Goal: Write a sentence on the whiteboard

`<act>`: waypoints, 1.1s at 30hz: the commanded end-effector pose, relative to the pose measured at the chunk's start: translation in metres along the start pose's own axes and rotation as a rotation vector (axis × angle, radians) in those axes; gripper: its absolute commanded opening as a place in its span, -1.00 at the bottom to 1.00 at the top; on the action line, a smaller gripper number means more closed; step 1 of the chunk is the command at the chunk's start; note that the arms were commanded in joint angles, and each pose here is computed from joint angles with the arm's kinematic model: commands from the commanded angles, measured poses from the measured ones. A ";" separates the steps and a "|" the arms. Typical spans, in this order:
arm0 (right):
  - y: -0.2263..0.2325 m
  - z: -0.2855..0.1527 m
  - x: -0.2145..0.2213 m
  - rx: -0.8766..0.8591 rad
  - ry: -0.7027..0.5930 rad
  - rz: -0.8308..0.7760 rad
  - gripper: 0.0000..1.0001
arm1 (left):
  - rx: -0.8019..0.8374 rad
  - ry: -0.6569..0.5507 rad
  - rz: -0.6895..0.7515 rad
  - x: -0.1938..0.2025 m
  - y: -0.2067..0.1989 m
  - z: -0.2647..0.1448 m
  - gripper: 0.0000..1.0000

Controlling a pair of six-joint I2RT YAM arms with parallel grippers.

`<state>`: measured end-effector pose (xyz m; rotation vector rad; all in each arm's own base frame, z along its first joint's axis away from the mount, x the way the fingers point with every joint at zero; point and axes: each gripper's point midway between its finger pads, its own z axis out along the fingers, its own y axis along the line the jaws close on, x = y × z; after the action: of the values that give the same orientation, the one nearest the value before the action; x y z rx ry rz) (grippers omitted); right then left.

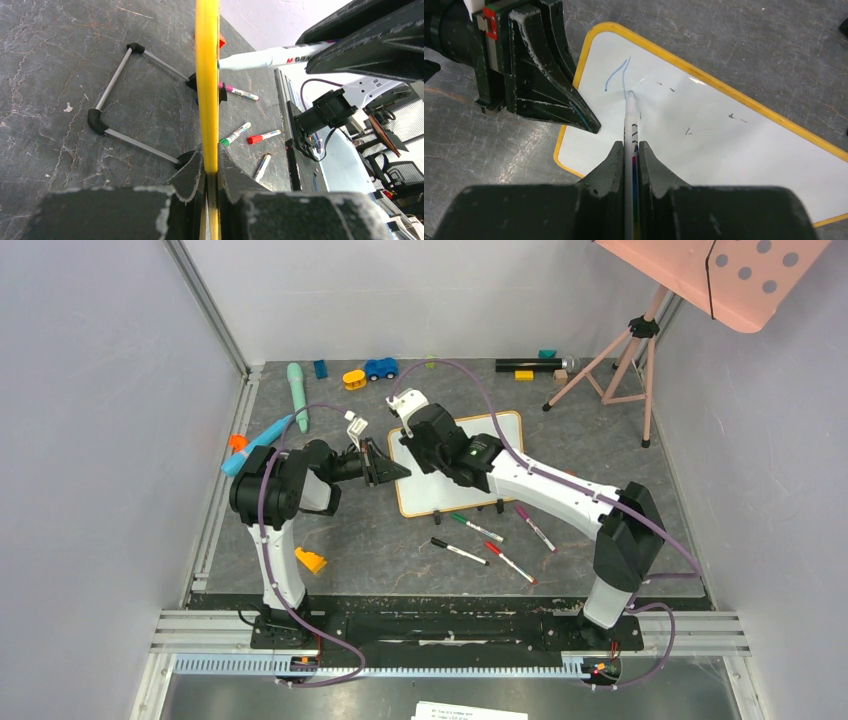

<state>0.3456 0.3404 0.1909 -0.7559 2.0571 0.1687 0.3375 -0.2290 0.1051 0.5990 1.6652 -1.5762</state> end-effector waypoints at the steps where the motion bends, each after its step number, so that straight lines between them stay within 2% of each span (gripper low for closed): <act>1: -0.019 0.004 -0.025 0.061 -0.052 0.015 -1.00 | 0.053 -0.008 0.182 -0.013 -0.014 0.002 -0.90; 19: -0.027 0.006 -0.042 0.054 -0.081 0.018 -1.00 | 0.054 -0.009 0.184 -0.014 -0.014 0.003 -0.90; 28: -0.024 -0.017 -0.055 -0.003 -0.161 0.022 -1.00 | 0.052 -0.010 0.184 -0.013 -0.014 0.002 -0.90; 33: -0.023 -0.026 -0.044 -0.022 -0.159 0.029 -1.00 | 0.052 -0.011 0.186 -0.014 -0.014 0.003 -0.90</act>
<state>0.3608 0.3352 0.2174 -0.7370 1.9932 0.2085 0.3371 -0.2292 0.1055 0.6044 1.6615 -1.5758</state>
